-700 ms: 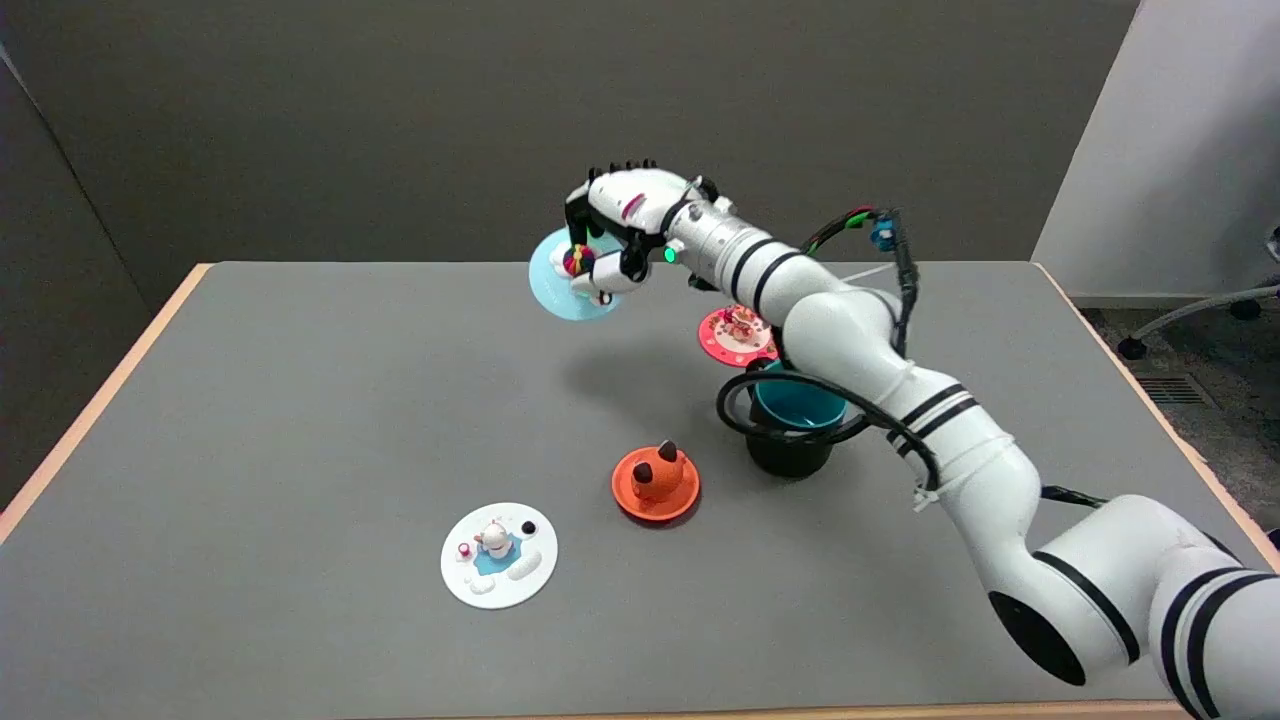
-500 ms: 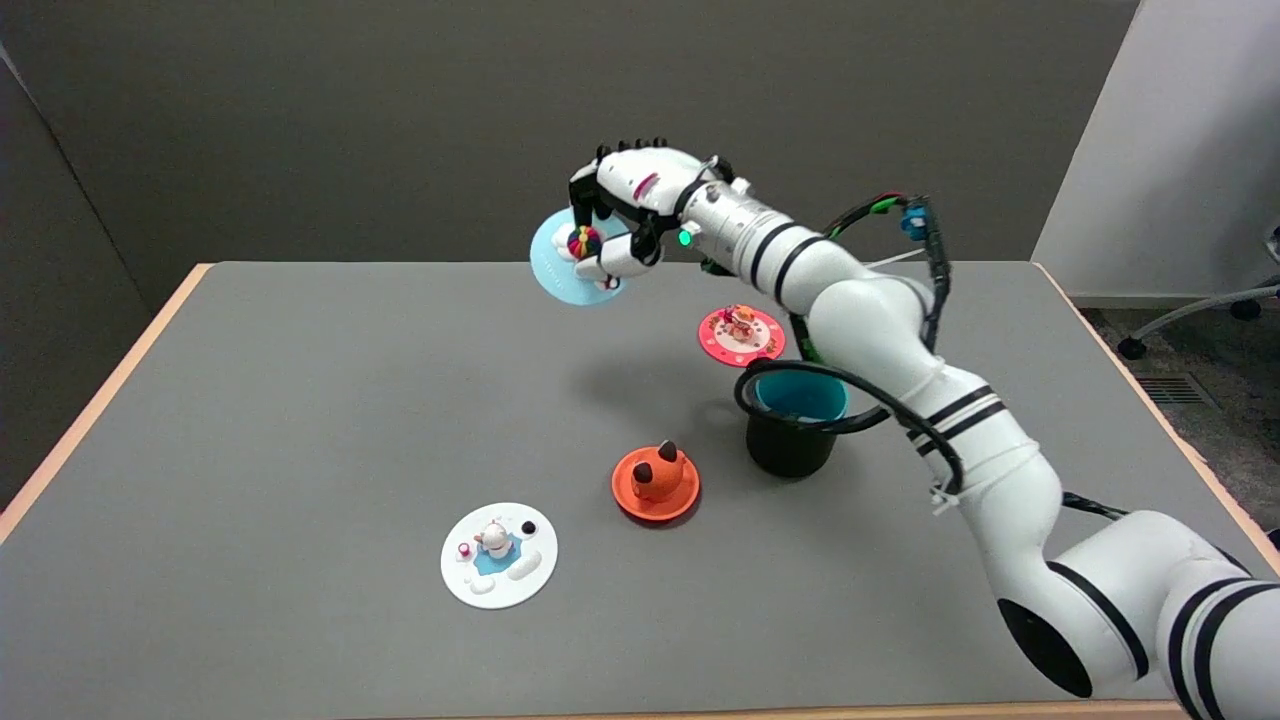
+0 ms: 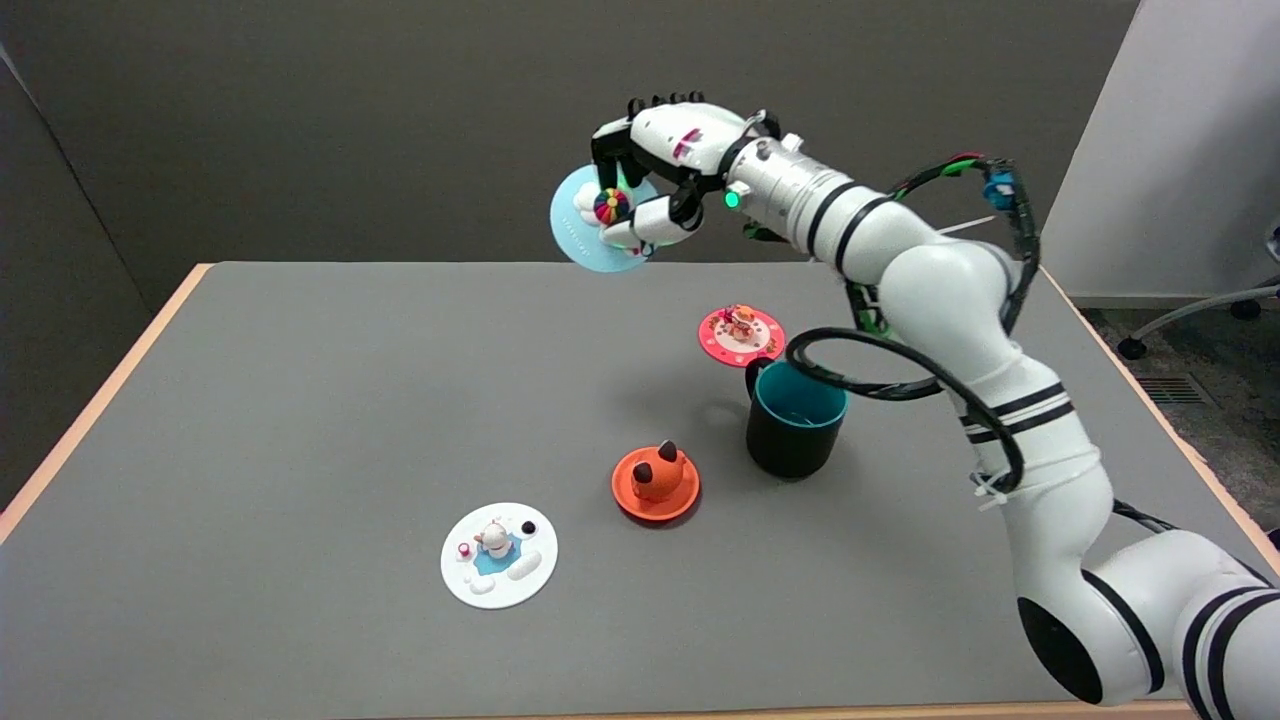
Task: Place the cup lid with blue sky onto the cup.
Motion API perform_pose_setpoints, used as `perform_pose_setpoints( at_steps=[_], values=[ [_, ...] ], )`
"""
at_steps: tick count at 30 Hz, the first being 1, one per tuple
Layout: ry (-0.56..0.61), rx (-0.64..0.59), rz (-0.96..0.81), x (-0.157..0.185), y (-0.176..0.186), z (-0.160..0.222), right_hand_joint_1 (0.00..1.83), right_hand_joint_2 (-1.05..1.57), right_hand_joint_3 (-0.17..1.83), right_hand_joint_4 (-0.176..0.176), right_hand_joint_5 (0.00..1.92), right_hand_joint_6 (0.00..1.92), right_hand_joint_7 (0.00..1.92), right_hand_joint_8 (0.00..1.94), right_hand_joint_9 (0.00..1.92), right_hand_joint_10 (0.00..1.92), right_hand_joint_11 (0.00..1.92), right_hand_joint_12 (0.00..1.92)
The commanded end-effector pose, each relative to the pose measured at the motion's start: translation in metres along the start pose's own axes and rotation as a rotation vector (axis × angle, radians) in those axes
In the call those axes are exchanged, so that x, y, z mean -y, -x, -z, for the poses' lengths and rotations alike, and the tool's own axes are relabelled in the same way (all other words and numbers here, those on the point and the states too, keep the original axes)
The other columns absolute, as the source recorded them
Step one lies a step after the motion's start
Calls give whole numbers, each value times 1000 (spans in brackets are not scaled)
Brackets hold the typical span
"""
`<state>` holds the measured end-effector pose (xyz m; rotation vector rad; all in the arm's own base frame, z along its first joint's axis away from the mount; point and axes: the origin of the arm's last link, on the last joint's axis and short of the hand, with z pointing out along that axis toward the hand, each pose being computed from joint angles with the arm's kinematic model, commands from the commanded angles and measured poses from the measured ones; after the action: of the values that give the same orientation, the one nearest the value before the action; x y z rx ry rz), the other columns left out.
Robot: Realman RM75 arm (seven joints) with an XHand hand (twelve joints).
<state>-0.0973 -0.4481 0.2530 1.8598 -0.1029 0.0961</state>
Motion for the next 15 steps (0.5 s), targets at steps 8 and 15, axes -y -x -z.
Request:
perform_pose_setpoints(
  at_steps=[8, 15],
  values=[
    [84, 173, -15, -40, -9, 65, 1049, 1286, 178, 33, 556, 1638, 550, 1705, 395, 1362, 398, 1310],
    [131, 241, -30, -55, 3, 87, 1049, 1259, 222, 39, 569, 1641, 565, 1700, 346, 1496, 337, 1462]
  ],
)
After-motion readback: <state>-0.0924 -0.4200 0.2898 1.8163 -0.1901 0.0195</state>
